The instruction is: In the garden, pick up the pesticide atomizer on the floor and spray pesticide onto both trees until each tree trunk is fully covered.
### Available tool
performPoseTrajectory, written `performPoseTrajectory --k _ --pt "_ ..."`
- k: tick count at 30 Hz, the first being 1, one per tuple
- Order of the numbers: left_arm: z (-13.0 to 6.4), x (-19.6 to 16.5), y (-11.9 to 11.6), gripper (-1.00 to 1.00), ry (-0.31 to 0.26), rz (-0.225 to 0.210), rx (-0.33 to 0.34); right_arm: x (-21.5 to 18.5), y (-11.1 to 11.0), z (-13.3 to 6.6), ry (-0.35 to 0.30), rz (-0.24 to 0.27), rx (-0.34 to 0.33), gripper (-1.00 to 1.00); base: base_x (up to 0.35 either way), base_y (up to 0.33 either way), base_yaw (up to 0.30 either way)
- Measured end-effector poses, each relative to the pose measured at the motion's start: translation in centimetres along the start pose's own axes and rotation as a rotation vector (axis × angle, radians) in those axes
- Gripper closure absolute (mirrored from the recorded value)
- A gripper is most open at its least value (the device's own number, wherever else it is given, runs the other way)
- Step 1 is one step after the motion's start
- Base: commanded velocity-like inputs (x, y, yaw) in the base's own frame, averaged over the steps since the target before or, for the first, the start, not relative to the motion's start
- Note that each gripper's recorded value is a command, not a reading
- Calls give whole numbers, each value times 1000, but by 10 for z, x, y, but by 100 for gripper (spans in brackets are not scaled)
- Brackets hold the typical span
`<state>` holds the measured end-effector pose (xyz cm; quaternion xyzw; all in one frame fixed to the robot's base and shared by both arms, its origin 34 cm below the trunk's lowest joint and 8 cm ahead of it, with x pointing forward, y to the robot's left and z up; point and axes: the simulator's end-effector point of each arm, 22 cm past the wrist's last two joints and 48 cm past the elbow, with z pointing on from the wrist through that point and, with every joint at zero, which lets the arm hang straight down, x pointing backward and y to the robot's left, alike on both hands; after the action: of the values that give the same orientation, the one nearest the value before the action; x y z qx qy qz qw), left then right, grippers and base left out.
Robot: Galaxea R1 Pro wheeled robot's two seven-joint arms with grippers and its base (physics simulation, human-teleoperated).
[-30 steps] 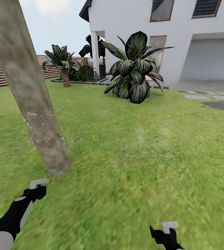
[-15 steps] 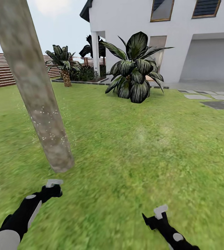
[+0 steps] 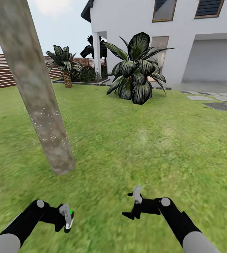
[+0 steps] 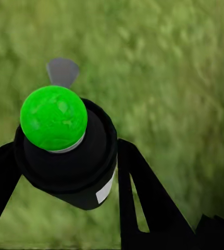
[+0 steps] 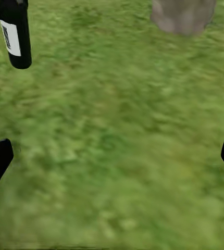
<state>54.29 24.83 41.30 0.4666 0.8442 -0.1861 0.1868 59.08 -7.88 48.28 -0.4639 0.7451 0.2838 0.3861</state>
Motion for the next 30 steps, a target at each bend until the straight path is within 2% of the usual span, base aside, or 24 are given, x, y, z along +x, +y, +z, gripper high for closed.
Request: performPoseTrajectory --k 1,3,4,6,9,13,16,17,18,19,23,28,29,30 --pt "2 4 -2 100 16 4 7 0 13 5 13 -23 -45 -100 0 0 0" --pt "4 13 -5 100 58 21 12 -8 23 7 14 -63 -87 -100 0 0 0" --pt "4 17 -5 100 78 31 12 -14 28 8 10 -83 -106 100 0 0 0" --pt "5 20 -6 100 99 43 12 -26 40 7 1 -130 -162 100 0 0 0" --pt "6 18 -6 100 102 53 13 -39 48 8 -7 -183 -195 100 0 0 0" --pt "12 10 -11 100 95 61 23 -40 54 10 -2 -203 -214 100 0 0 0" --pt "30 -2 -37 100 126 152 85 -39 56 10 2 -205 -220 100 0 0 0" --pt "32 -6 -41 100 121 162 92 -39 56 10 2 -205 -220 100 0 0 0" --pt "41 -25 -56 100 69 216 124 -39 56 10 3 -205 -220 100 0 0 0" --pt "43 -29 -62 100 60 228 144 -38 56 10 4 -204 -220 100 0 0 0" --pt "57 -58 -90 100 5 264 201 -36 56 10 9 -201 -221 100 0 0 0" --pt "64 -78 -104 100 -28 276 220 -32 57 10 15 -197 -223 100 0 0 0" --pt "64 -84 -105 100 -53 278 223 -31 57 10 16 -195 -223 100 0 0 0" --pt "62 -105 -109 100 -148 258 229 -30 57 10 19 -191 -225 100 0 0 0"
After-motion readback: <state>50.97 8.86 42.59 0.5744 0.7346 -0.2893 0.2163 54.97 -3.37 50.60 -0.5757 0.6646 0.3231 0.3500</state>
